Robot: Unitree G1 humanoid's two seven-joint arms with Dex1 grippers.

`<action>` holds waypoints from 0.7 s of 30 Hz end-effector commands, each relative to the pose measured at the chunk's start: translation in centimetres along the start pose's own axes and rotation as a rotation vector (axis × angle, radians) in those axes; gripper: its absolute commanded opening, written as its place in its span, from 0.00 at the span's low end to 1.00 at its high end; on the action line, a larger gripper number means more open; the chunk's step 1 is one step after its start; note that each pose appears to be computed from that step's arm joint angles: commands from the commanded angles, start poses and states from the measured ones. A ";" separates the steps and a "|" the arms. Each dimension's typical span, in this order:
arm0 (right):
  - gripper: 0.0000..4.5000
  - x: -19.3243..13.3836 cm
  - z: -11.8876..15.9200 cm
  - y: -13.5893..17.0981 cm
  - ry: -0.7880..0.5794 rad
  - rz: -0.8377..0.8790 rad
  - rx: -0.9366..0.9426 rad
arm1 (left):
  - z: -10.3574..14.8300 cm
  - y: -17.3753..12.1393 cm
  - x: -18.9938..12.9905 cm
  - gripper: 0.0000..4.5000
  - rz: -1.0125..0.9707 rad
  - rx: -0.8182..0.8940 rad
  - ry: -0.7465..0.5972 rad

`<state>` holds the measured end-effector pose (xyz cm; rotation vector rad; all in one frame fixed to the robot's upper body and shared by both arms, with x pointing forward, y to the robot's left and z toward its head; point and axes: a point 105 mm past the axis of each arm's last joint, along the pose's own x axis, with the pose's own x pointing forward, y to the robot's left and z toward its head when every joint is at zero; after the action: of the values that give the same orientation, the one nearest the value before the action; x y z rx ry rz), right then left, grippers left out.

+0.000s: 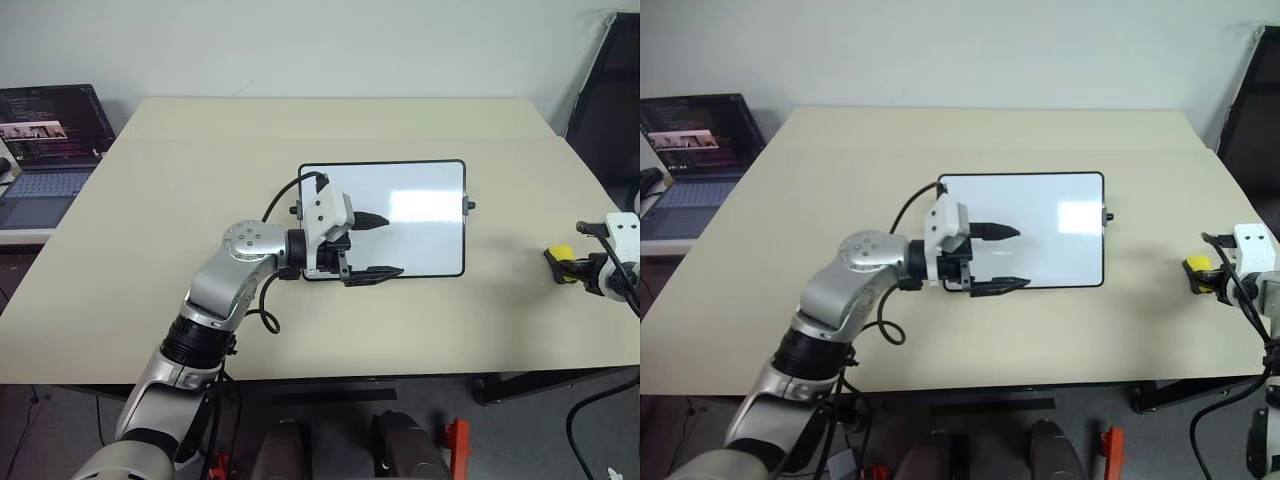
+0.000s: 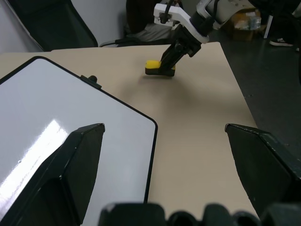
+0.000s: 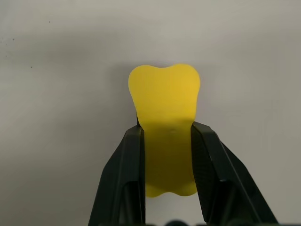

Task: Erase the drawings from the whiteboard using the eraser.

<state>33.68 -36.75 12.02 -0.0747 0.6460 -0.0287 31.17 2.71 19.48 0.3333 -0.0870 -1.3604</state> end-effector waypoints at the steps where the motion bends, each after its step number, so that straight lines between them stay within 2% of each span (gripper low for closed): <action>1: 0.51 -0.6 1.7 -0.8 -0.039 -0.031 -0.024 | 1.0 0.2 -0.5 1.00 0.020 0.040 -0.018; 4: 0.73 -1.1 3.1 -0.6 -0.078 -0.026 -0.037 | 1.1 0.7 -1.3 1.00 0.060 0.041 -0.015; 7: 0.98 -2.1 5.9 0.0 -0.180 -0.021 -0.059 | 1.5 2.6 -3.3 1.00 0.177 0.044 -0.022; 10: 0.99 -2.6 9.0 1.5 -0.351 0.010 -0.053 | 2.3 5.3 -6.7 1.00 0.377 0.036 -0.059; 12: 0.99 -2.3 9.6 2.3 -0.406 0.018 -0.031 | 2.4 6.7 -8.7 1.00 0.501 0.042 -0.069; 14: 0.99 -0.8 9.3 3.8 -0.476 0.028 -0.053 | 1.2 9.3 -12.1 1.00 0.735 0.044 -0.032; 16: 0.99 1.0 8.1 5.2 -0.528 0.048 -0.031 | -1.0 11.5 -15.1 1.00 0.978 0.036 0.018; 21: 0.99 3.0 6.6 5.7 -0.601 0.012 0.053 | -4.3 12.5 -17.2 1.00 1.215 -0.014 0.015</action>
<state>39.77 -29.75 11.74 0.0062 0.1803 0.0310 40.40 21.77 19.74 0.1956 -0.1502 -0.2109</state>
